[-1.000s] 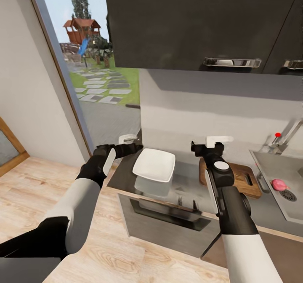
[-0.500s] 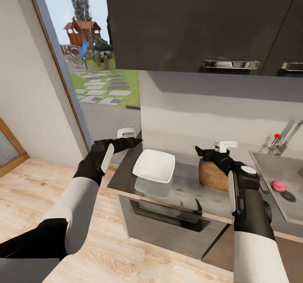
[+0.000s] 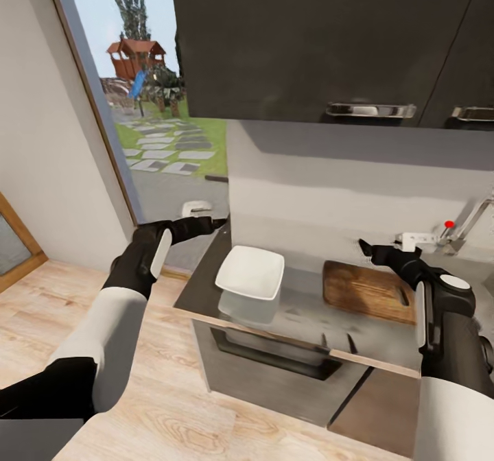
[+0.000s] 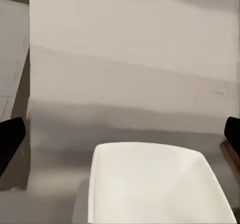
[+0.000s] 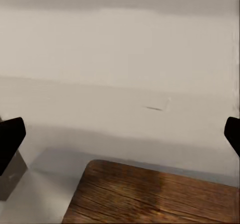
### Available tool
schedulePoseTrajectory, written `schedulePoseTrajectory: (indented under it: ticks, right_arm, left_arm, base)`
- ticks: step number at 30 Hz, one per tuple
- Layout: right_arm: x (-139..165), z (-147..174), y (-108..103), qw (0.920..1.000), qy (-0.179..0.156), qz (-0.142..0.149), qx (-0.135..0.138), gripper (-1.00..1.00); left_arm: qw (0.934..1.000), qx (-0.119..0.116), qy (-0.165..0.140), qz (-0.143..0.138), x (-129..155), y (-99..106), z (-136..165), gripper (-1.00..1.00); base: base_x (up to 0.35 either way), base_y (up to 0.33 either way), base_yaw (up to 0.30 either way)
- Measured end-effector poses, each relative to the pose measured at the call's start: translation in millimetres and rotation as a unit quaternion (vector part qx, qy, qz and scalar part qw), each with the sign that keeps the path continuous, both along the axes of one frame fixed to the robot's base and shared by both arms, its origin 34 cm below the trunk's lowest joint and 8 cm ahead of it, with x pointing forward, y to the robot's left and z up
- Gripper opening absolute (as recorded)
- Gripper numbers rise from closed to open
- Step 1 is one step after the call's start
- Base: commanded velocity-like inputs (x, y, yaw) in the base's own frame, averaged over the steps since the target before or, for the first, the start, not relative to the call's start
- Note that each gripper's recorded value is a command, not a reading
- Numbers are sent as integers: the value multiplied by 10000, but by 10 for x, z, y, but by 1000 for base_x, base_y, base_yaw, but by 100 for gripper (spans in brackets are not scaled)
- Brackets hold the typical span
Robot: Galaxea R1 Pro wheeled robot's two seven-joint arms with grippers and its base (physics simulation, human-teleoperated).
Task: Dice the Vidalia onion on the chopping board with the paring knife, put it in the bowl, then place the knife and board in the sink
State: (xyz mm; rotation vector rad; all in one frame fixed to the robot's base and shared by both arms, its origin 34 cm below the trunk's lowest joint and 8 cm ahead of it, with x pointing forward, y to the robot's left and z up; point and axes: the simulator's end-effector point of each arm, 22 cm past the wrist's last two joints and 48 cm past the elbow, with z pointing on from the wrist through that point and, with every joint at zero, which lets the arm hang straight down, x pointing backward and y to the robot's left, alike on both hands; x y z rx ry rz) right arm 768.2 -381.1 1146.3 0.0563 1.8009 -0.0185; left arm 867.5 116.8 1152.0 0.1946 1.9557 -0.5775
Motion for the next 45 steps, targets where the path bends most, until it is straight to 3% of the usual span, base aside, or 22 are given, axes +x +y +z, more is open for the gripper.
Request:
schedulePoseTrajectory:
  ticks: [11, 21, 39, 43, 45]
  right_arm:
    - [-49, 130, -150, 9999, -75, -99, -85, 100]
    - [-76, 226, -156, 9998, -147, -105, -77, 100]
    - [-115, 367, -155, 9996, -252, -104, -72, 100]
    - [-119, 401, -138, 9996, -278, -83, -72, 100]
    - [-122, 416, -134, 9995, -289, -78, -74, 100]
  left_arm:
    - [9995, 176, -65, -243, -87, -213, 88, 100]
    - [9995, 179, -133, -243, -111, -211, 193, 100]
    - [9993, 176, -231, -235, -149, -207, 350, 100]
    - [9995, 191, -135, -233, -161, -179, 272, 100]
    - [9995, 206, 7, -242, -167, -165, 88, 100]
  base:
    - [0, -279, 0]
    - [0, -310, -100]
    - [0, -20, -227]
    - [0, 0, -229]
    - [0, 0, -228]
